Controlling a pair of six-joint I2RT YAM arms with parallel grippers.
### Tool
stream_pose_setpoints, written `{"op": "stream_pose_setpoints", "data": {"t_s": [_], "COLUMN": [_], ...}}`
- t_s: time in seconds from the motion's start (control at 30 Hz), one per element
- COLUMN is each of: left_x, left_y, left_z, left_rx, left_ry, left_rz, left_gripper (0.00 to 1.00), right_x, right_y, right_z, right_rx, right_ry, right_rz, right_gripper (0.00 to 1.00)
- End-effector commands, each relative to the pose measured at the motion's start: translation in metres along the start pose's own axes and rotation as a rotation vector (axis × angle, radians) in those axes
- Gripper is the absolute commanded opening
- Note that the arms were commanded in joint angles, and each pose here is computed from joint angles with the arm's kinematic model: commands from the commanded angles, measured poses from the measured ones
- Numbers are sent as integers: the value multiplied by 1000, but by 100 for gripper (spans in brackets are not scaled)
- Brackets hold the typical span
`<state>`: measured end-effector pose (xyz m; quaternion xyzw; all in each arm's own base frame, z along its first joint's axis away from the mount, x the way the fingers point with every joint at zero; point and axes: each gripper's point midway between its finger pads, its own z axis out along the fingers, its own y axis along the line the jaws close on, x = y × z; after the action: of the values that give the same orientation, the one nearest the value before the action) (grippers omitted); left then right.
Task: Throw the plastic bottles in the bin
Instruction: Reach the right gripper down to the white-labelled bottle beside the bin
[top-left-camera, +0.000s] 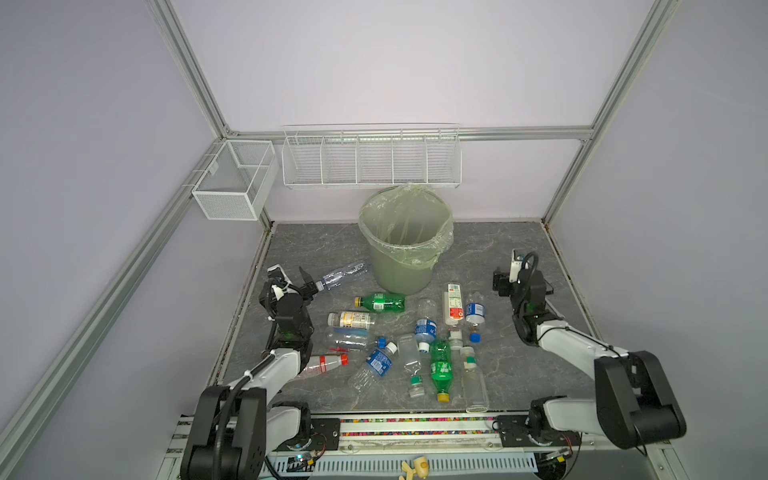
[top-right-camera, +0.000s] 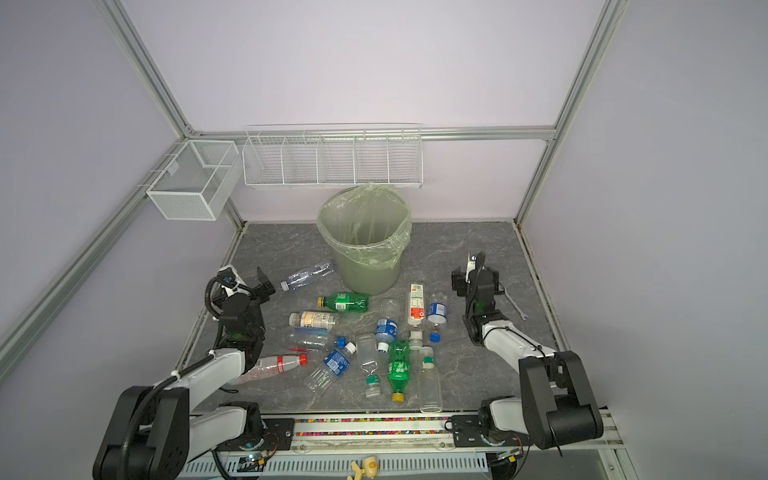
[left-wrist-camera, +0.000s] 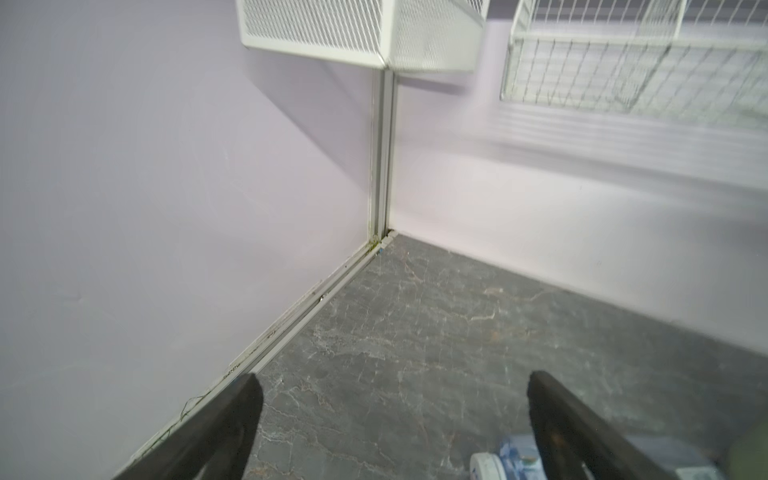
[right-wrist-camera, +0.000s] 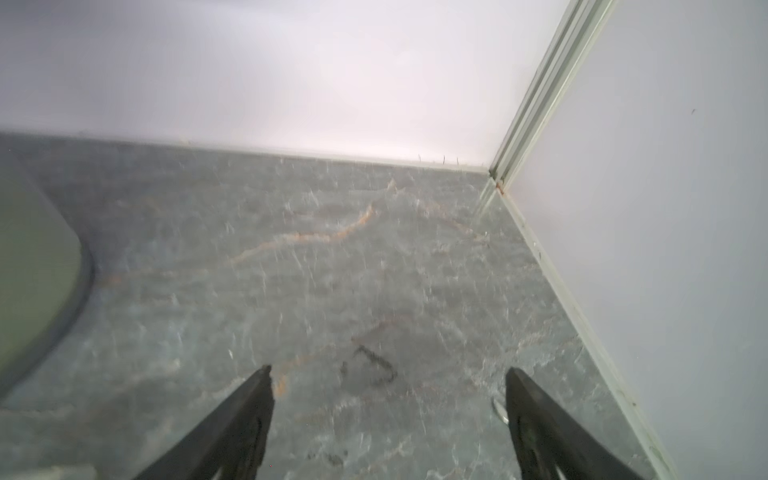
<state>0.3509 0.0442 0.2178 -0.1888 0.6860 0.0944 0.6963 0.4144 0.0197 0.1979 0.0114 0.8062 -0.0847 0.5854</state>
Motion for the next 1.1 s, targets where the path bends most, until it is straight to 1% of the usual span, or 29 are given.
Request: {"op": "stream_pose_setpoints", "data": {"t_s": [0.0,0.03,0.13,0.2,0.33,0.43,0.57,0.63,0.7,0.83,1.07], "left_x": [-5,-10,-9,-9,-12,-7,6,14,20,24,31], "left_y": [7,4,-8,-16,-38,-48,-59,-60,-60,-61,-65], "left_z": [-4,-5,-7,-11,-23,-32,-46,-53,-59,-66,-60], "left_rx": [-47,-38,6,43,143,181,238,245,252,266,263], "left_ry": [51,61,135,189,277,368,497,560,596,620,637], "left_rz": [-113,-156,-234,-288,-347,-352,-339,-332,-332,-357,-347], "left_gripper": [99,99,99,99,99,99,99,99,99,99,99], "right_x": [15,9,22,32,44,52,63,64,63,60,80], "right_y": [-4,-2,10,17,31,45,50,55,60,82,124], "right_z": [-11,-12,-18,-26,-45,-64,-84,-95,-105,-121,-127], "right_rx": [12,8,-38,-59,-138,-184,-198,-215,-233,-295,-352], "right_ry": [245,282,436,512,597,658,703,707,701,688,753], "right_rz": [17,42,76,108,192,182,179,184,181,158,93], "right_gripper": [88,88,88,88,88,88,88,88,88,88,88]}}
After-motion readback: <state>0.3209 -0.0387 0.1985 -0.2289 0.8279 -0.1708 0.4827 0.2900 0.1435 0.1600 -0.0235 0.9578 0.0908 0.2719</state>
